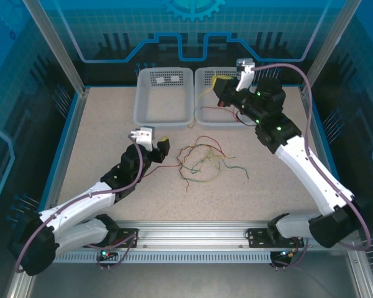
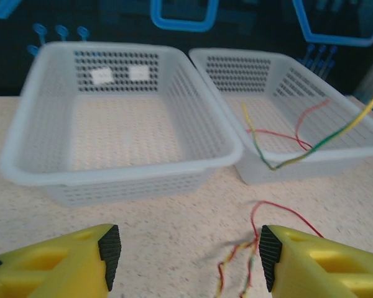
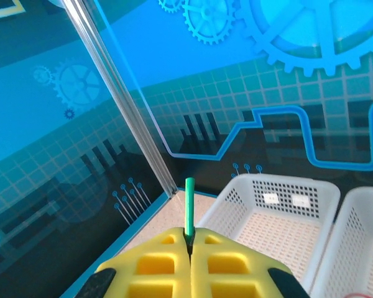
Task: Untangle the cables
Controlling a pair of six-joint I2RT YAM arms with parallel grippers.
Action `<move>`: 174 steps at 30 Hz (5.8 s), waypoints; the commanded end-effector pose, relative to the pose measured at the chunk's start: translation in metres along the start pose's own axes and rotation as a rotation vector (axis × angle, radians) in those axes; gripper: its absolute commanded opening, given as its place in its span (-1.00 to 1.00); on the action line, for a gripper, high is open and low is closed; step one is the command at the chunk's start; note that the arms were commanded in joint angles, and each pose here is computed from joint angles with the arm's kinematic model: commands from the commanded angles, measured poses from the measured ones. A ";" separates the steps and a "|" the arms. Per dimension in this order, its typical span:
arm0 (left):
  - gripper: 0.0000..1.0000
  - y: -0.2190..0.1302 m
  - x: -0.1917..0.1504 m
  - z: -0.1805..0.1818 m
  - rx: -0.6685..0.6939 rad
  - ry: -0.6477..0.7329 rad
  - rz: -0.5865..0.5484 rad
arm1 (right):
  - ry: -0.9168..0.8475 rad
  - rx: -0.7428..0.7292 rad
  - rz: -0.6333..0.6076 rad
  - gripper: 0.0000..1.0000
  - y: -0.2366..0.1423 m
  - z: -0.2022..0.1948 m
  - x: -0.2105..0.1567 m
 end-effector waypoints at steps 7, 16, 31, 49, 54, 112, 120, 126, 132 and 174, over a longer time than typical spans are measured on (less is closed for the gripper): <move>0.30 -0.019 -0.008 0.023 0.061 -0.096 -0.060 | -0.066 -0.048 -0.109 -1.00 0.070 -0.003 0.020; 0.33 -0.016 -0.016 0.024 0.060 -0.074 -0.028 | -0.040 -0.115 -0.050 -1.00 0.182 -0.036 -0.034; 0.44 -0.014 -0.014 0.029 0.094 -0.020 -0.044 | -0.130 -0.231 0.199 -1.00 0.296 -0.067 -0.183; 0.44 -0.011 -0.015 0.027 0.081 0.006 -0.036 | -0.208 -0.213 0.556 -0.94 0.287 -0.047 -0.286; 0.44 -0.014 -0.012 0.028 0.083 0.015 -0.053 | -0.205 -0.216 0.586 -0.16 0.279 -0.048 -0.274; 0.12 0.115 -0.118 -0.006 -0.020 0.026 0.719 | 0.049 -0.412 0.281 0.76 -0.041 -0.068 -0.232; -0.21 0.119 -0.131 0.002 0.014 0.031 0.740 | 0.026 -0.442 0.287 0.76 -0.049 -0.068 -0.232; -0.52 0.120 -0.123 -0.002 0.004 0.045 0.718 | 0.021 -0.471 0.283 0.76 -0.056 -0.070 -0.228; -0.80 0.117 -0.120 -0.002 0.006 0.051 0.708 | 0.013 -0.498 0.274 0.77 -0.062 -0.071 -0.226; -1.00 0.040 -0.012 -0.056 -0.285 0.093 0.356 | -0.124 -0.095 0.275 0.74 -0.027 -0.011 -0.216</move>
Point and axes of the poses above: each hand's point on the last joint's axis, 136 mm out from that joint toward the fingers, its own y axis out along the fingers, its own z axis along the line the jaws close on, x = y × z, the point moved 6 cm from there along -y, back along the fingers, and after that the axes turned 13 degrees about -y, right-handed, at the moved point
